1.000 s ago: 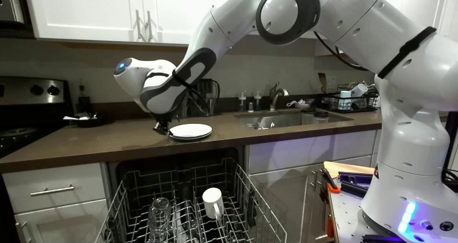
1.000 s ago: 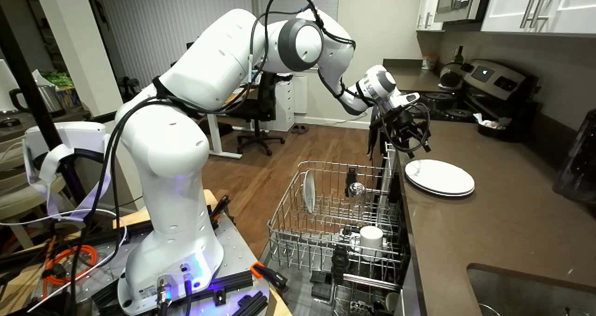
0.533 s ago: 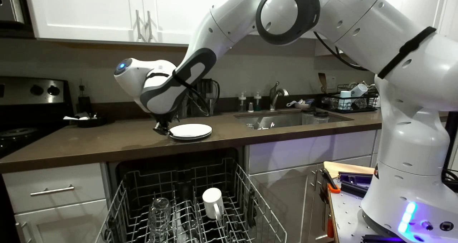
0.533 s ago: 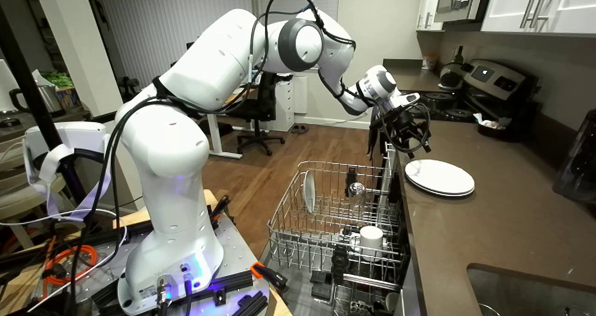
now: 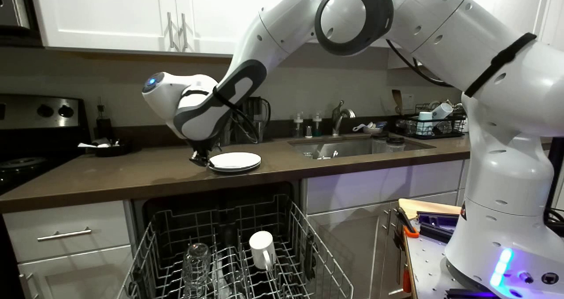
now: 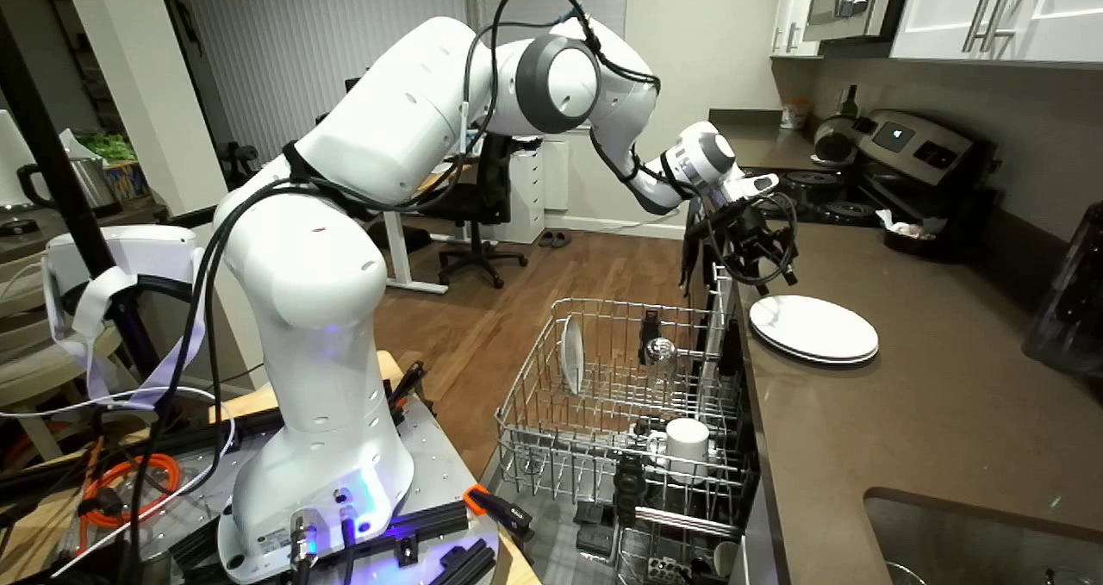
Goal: Pick a plate on the counter and put it in the rack
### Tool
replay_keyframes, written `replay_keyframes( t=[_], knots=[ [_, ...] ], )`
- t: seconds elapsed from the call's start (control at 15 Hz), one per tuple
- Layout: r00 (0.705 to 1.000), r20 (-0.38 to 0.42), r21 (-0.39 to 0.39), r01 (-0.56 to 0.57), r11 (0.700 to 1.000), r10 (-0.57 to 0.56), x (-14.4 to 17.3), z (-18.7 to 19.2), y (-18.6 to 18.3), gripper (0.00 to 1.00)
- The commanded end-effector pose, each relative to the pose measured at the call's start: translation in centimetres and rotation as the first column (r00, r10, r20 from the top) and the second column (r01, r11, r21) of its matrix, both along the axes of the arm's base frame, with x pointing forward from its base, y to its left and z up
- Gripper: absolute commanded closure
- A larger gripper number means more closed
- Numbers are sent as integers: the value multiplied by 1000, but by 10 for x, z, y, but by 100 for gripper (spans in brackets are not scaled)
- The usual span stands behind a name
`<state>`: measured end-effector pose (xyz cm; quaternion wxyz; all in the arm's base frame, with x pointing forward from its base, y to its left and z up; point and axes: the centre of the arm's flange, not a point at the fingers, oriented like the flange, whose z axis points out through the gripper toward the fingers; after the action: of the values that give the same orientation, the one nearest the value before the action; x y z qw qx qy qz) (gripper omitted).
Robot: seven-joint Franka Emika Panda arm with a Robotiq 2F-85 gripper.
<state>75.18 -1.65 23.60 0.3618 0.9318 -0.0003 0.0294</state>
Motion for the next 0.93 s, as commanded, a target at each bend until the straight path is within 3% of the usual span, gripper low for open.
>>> replay_keyframes(
  t=[0.0, 0.33, 0.47, 0.53, 0.6, 0.87],
  knots=[
    [1000, -12, 44, -12, 999, 12, 1, -2, -4, 34],
    [1000, -10, 70, 2, 998, -2, 0, -4, -4, 33],
    [1000, -15, 77, 7, 997, -6, 0, -6, -4, 40],
    [1000, -17, 79, 9, 997, -8, -1, -7, -4, 55],
    [1000, -19, 80, 10, 997, -9, -1, -8, -4, 54],
    [1000, -25, 88, 17, 996, -15, -2, -12, -5, 70]
  ],
)
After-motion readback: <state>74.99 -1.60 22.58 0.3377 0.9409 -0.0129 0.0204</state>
